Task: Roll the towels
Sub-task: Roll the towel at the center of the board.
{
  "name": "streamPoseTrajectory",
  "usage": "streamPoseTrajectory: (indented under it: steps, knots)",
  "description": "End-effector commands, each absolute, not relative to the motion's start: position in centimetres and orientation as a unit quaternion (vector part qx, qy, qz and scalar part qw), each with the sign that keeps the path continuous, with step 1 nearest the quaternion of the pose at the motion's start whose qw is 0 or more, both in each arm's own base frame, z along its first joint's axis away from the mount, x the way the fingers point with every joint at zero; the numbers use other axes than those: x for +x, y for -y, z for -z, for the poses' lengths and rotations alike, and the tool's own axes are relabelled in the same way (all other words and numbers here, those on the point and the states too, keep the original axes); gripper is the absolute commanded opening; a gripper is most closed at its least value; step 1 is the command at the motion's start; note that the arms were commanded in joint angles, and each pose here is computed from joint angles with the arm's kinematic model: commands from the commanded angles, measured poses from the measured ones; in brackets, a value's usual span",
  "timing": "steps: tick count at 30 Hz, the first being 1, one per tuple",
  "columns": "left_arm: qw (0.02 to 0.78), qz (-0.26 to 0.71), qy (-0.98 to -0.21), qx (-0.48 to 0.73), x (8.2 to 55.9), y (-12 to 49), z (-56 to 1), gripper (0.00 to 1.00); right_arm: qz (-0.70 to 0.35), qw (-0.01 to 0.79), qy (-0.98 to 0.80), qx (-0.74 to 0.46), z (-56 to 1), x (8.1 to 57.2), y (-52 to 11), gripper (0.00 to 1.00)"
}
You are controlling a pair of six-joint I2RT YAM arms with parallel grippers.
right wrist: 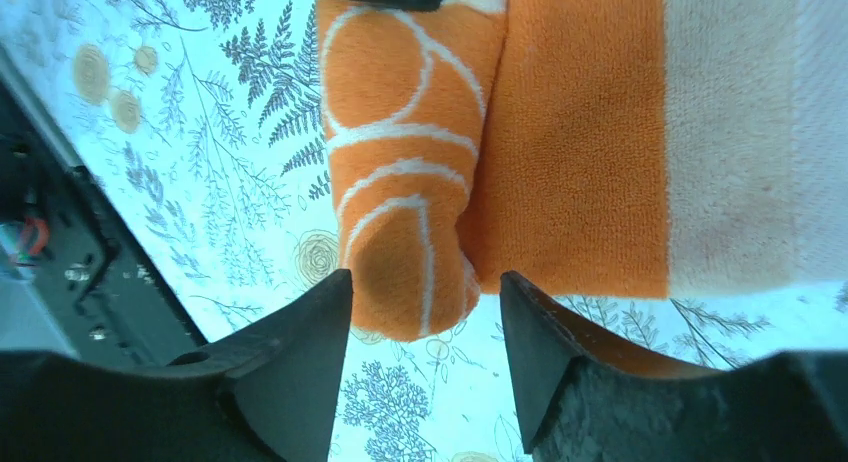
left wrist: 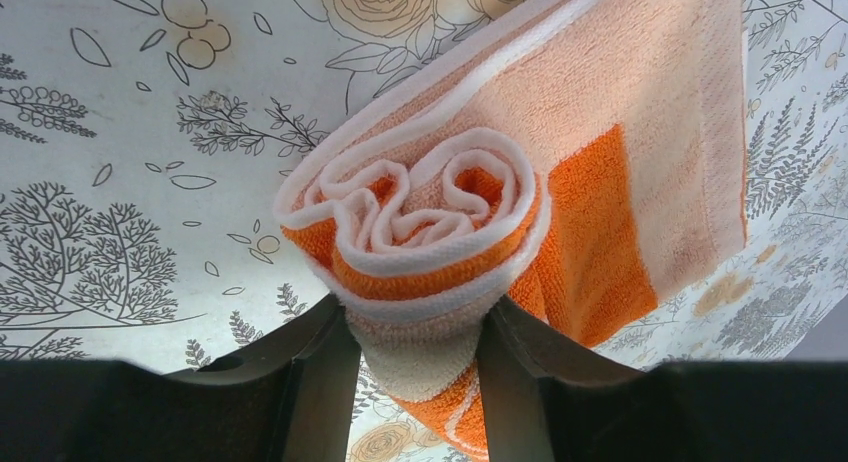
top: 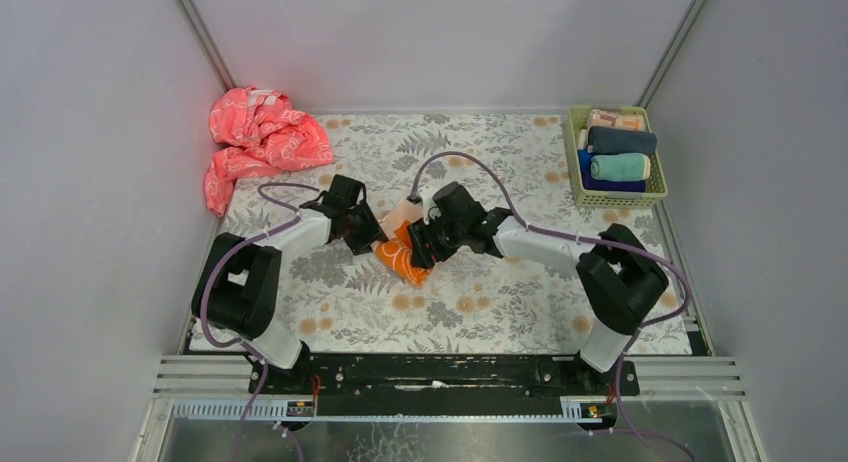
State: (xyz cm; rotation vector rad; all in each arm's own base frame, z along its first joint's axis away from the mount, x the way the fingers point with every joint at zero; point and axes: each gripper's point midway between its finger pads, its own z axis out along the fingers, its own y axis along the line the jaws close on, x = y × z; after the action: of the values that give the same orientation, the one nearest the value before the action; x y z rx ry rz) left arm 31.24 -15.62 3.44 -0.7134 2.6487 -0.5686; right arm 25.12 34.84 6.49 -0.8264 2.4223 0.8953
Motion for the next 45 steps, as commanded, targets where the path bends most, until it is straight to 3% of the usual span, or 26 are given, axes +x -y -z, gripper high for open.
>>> streamPoseTrajectory:
  steps: [1, 8, 22, 29, 33, 45]
  knots:
    - [0.146, 0.125, -0.951, -0.242, 29.5, 13.3, -0.8, 0.41, -0.182, 0.334, -0.850, -0.365, -9.5, 25.8, -33.8, 0.64]
    - [0.141, 0.127, -0.952, -0.241, 29.4, 13.5, -0.6, 0.43, -0.088, 0.414, -0.795, -0.435, -10.5, 24.3, -36.2, 0.67]
    - [0.137, 0.128, -0.954, -0.233, 29.4, 13.7, -0.4, 0.47, 0.005, 0.338, -0.782, -0.524, -1.0, 23.2, -37.0, 0.64]
    - [0.147, 0.135, -0.954, -0.225, 29.9, 13.9, -1.5, 0.52, -0.063, 0.228, -0.816, -0.527, 2.0, 21.2, -35.8, 0.29]
    - [0.171, 0.147, -0.947, -0.227, 31.0, 14.0, -3.6, 0.58, -0.165, 0.165, -0.839, -0.492, 1.0, 19.5, -35.8, 0.15]
    - [0.238, 0.198, -0.914, -0.260, 30.9, 13.8, -9.4, 0.69, -0.422, 0.022, -0.847, -0.323, -1.7, 18.8, -36.9, 0.07]
